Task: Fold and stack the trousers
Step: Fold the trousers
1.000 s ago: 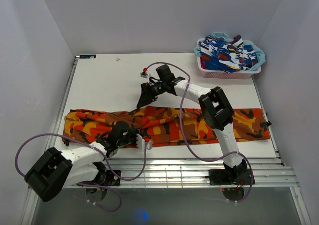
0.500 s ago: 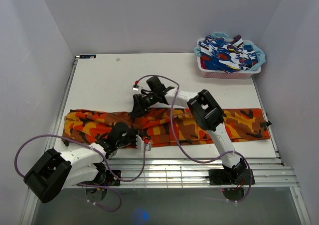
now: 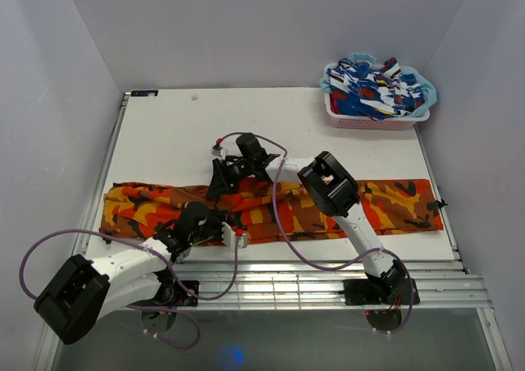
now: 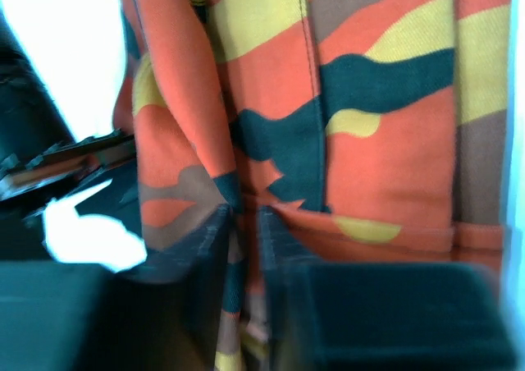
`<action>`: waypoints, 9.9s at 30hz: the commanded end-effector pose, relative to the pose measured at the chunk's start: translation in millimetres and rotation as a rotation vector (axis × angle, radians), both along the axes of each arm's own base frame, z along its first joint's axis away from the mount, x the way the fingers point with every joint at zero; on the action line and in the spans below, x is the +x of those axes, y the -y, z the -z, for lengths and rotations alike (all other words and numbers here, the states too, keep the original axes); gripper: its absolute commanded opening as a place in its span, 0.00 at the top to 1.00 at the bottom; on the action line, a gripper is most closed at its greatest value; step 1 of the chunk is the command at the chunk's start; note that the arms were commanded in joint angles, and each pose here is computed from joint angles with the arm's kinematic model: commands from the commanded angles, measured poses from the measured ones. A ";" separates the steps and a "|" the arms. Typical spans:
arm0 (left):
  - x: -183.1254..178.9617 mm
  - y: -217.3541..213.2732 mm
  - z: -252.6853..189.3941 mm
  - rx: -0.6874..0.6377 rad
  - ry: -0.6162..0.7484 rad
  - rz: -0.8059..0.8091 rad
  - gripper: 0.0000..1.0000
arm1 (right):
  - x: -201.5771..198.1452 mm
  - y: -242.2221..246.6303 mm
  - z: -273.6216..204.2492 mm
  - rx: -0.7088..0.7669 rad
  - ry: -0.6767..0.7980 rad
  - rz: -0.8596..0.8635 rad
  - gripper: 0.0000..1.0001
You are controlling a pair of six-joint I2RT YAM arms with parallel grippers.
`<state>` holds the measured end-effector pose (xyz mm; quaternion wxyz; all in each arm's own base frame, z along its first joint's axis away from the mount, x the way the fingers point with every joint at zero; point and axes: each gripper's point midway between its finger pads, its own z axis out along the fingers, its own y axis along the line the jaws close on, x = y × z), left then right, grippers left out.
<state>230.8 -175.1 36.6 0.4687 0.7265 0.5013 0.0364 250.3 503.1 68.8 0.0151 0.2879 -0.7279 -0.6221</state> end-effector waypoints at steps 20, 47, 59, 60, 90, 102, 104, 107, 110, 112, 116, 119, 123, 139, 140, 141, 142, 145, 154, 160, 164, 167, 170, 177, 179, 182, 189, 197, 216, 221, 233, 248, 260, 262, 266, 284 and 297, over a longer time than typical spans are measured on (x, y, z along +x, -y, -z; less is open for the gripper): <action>19.1 -39.8 -140.5 -0.649 -0.493 -0.799 0.28 | 32.9 17.4 -59.6 0.283 -0.033 0.044 0.20; 78.1 -12.5 -67.0 -0.227 -1.044 -1.156 0.43 | -5.4 174.7 -24.4 -0.279 0.874 -0.185 0.67; 97.1 -39.1 -26.7 -0.097 -0.912 -1.317 0.41 | -5.3 194.3 28.4 -0.388 1.110 -0.095 0.92; 95.6 -41.6 -22.6 -0.083 -0.908 -1.320 0.41 | -9.6 198.5 36.3 -0.403 1.104 -0.110 0.92; 119.9 -84.0 -7.3 0.002 -0.696 -1.373 0.44 | -49.2 209.4 81.9 -0.513 0.951 -0.271 0.92; 120.9 -89.5 4.7 0.058 -0.697 -1.339 0.42 | -59.0 208.3 83.7 -0.514 0.897 -0.276 0.92; 128.3 -79.4 0.2 0.029 -0.722 -1.314 0.39 | -60.0 206.5 83.4 -0.512 0.891 -0.271 0.92; 124.7 -61.9 -0.3 0.042 -0.802 -1.281 0.36 | -61.1 205.6 83.7 -0.510 0.885 -0.266 0.92; 107.6 -54.5 4.7 0.118 -0.844 -1.250 0.34 | -62.3 205.8 85.9 -0.514 0.872 -0.264 0.92; 97.5 -62.2 8.7 0.194 -0.840 -1.254 0.33 | -61.9 204.4 86.1 -0.517 0.862 -0.257 0.92; 84.6 -93.2 18.0 0.367 -0.781 -1.265 0.32 | -61.5 202.7 87.0 -0.533 0.834 -0.228 0.92; 80.4 -109.0 13.5 0.467 -0.749 -1.240 0.32 | -63.1 204.2 89.7 -0.555 0.809 -0.209 0.92; 111.6 -116.1 -3.5 0.512 -0.665 -1.205 0.32 | -66.1 207.0 95.4 -0.568 0.795 -0.208 0.92; 332.0 -134.9 -9.8 0.388 -0.283 -1.148 0.80 | -66.1 210.2 96.6 -0.582 0.803 -0.225 0.92; 337.8 -134.9 -11.6 0.369 -0.266 -1.149 0.78 | -66.5 210.8 97.9 -0.585 0.801 -0.230 0.92; 343.7 -130.6 -12.4 0.333 -0.261 -1.137 0.66 | -66.3 211.4 97.8 -0.586 0.804 -0.235 0.92; 347.2 -129.5 -16.3 0.305 -0.260 -1.134 0.57 | -66.7 211.9 97.6 -0.589 0.801 -0.239 0.92; 351.0 -113.3 -40.1 0.174 -0.285 -1.104 0.27 | -68.5 214.5 96.6 -0.587 0.807 -0.256 0.92; 341.5 -85.9 -168.0 -0.366 -0.344 -1.066 0.02 | -76.7 215.6 37.0 -0.391 0.801 -0.270 0.55; 265.6 -76.9 -144.7 -0.496 -0.627 -1.018 0.03 | -14.6 232.1 -60.4 -0.182 0.750 -0.020 0.29; 209.6 -73.6 -128.2 -0.505 -0.784 -0.895 0.04 | 26.9 254.4 -79.0 -0.216 0.739 0.083 0.35; 159.6 -44.1 -119.8 -0.468 -0.897 -0.632 0.11 | 42.5 271.6 -61.0 -0.301 0.665 0.103 0.50; 109.7 -13.1 -107.5 -0.359 -0.958 -0.410 0.22 | 40.1 294.4 -33.7 -0.392 0.568 0.099 0.58; 51.3 74.0 -97.2 -0.188 -0.742 -0.075 0.43 | 30.0 379.9 -26.3 -0.512 0.385 0.237 0.56; 36.9 102.0 -94.7 -0.169 -0.718 -0.002 0.44 | 27.3 397.8 -34.8 -0.539 0.382 0.273 0.49; 19.4 137.3 -94.8 -0.170 -0.716 0.085 0.46 | 22.2 441.8 -46.1 -0.615 0.353 0.362 0.41; -9.8 180.6 -69.2 -0.121 -0.680 0.205 0.51 | -10.9 524.1 -46.5 -0.817 0.224 0.508 0.39; -30.6 199.3 -40.9 -0.045 -0.663 0.252 0.51 | -56.3 576.1 -21.0 -0.914 0.035 0.624 0.37; -19.9 204.5 10.4 0.039 -0.579 0.150 0.67 | -71.8 588.5 15.8 -0.883 -0.107 0.692 0.40; -31.2 206.8 -9.5 0.014 -0.609 0.202 0.77 | -70.4 593.8 29.8 -0.900 -0.121 0.695 0.50; -31.7 203.1 -11.8 0.023 -0.613 0.187 0.74 | -67.6 595.2 36.6 -0.893 -0.130 0.708 0.55; -28.5 213.6 -54.6 -0.053 -0.577 0.214 1.00 | -65.6 596.1 35.3 -0.888 -0.125 0.711 0.55; -61.2 186.4 -25.6 0.033 -0.688 0.262 1.00 | -63.9 597.2 33.8 -0.887 -0.124 0.712 0.53; -59.8 184.6 -13.0 0.057 -0.694 0.250 1.00 | -61.8 596.2 32.6 -0.875 -0.121 0.716 0.48; -50.4 194.2 -16.0 0.015 -0.674 0.219 0.83 | -50.0 592.6 22.0 -0.816 -0.076 0.741 0.40; -28.4 247.4 -53.4 -0.130 -0.663 0.238 0.56 | -25.6 606.9 27.4 -0.846 -0.003 0.787 0.42; -27.7 251.5 -33.6 -0.087 -0.652 0.251 0.58 | -33.7 609.3 36.2 -0.881 -0.012 0.760 0.42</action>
